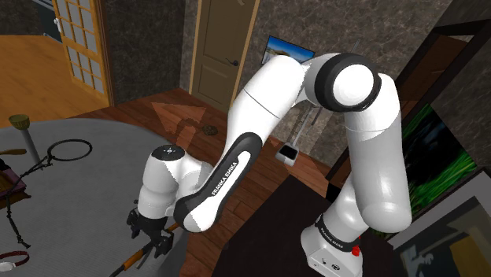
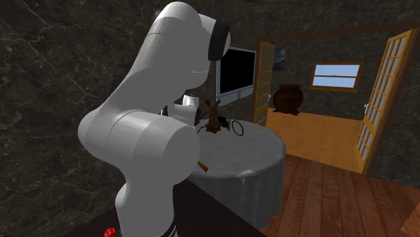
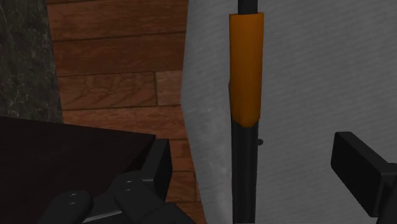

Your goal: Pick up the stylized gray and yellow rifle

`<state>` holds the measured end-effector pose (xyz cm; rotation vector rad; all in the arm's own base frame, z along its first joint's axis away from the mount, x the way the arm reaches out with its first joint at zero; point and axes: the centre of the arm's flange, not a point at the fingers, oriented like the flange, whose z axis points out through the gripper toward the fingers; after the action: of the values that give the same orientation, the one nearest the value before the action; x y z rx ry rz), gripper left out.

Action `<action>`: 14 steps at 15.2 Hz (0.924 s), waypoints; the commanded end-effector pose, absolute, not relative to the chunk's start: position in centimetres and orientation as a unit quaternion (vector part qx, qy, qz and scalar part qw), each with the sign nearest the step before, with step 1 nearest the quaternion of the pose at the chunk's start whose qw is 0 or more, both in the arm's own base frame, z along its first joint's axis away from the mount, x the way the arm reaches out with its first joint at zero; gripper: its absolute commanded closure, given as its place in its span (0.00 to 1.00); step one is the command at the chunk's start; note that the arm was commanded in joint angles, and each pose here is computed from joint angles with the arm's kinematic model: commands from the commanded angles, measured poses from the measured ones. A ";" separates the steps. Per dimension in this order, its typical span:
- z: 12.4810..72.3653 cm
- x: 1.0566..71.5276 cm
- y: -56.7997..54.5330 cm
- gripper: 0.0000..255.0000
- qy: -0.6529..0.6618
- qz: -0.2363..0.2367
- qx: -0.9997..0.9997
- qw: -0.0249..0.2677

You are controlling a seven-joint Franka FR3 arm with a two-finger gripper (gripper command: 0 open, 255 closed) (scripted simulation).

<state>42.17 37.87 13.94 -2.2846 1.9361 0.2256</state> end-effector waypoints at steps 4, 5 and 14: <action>10.8 42.3 37.9 0.00 0.644 0.075 -0.758 0.069; 10.8 42.3 37.9 0.00 0.644 0.075 -0.758 0.069; 10.9 42.2 37.9 1.00 0.644 0.075 -0.758 0.069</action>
<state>42.24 37.90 10.89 -2.2820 1.9382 0.2253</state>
